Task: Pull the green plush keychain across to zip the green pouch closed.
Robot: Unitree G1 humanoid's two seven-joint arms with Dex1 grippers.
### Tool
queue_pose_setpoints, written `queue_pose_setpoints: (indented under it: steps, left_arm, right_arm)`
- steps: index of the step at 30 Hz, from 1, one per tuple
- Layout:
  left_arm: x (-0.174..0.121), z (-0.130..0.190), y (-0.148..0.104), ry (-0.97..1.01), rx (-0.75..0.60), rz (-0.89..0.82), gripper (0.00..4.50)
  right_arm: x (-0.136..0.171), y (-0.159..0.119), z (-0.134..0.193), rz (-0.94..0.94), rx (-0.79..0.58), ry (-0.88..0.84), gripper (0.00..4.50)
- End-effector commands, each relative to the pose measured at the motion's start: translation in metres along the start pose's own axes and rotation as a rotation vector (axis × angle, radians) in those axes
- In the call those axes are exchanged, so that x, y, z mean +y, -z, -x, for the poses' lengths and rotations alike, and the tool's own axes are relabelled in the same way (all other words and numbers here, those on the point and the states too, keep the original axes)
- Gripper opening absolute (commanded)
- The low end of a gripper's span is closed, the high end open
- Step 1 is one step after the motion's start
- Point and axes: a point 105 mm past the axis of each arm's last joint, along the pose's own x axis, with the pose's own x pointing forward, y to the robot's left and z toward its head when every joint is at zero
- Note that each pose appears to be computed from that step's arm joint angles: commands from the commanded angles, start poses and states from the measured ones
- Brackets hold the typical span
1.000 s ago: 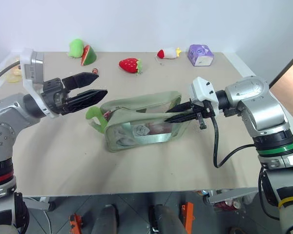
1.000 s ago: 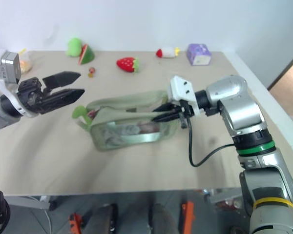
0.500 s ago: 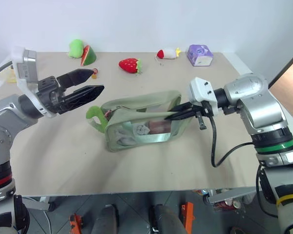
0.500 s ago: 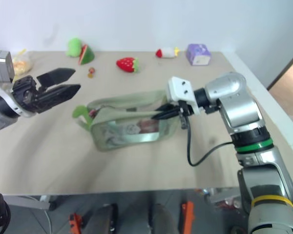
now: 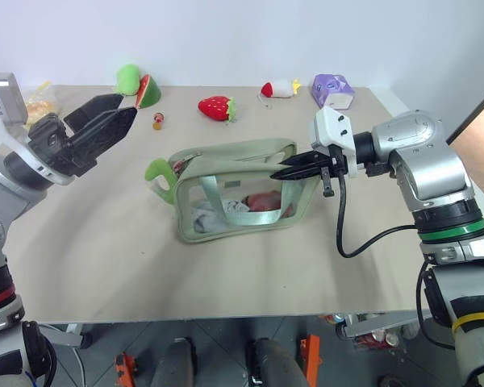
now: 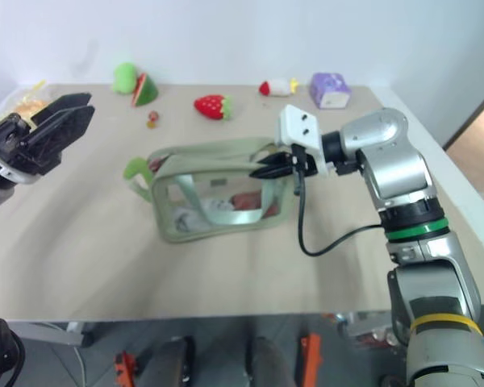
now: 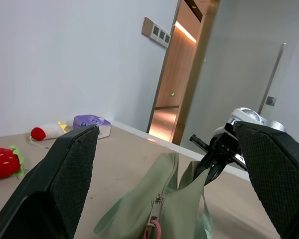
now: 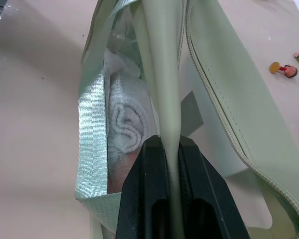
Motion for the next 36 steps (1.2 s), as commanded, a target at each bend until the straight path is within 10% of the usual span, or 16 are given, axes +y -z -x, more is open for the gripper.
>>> queue_pose_setpoints:
  steps: [1,21,32,36]
  left_arm:
    - [0.003,0.003,-0.008,-0.008,-0.034,-0.013,4.5]
    - [0.003,0.006,-0.008,-0.018,-0.029,-0.01,4.5]
    - [-0.006,0.007,0.018,0.032,0.169,-0.026,4.5]
    - [-0.004,0.008,0.028,0.041,0.249,-0.042,4.5]
  right_arm:
    - [-0.016,-0.024,0.017,0.085,-0.034,0.097,0.02]
    - [-0.005,0.0,-0.024,0.052,0.012,0.048,0.02]
    - [-0.014,-0.014,-0.006,-0.015,-0.085,0.093,3.83]
    - [-0.015,-0.034,0.026,-0.041,-0.199,0.109,3.83]
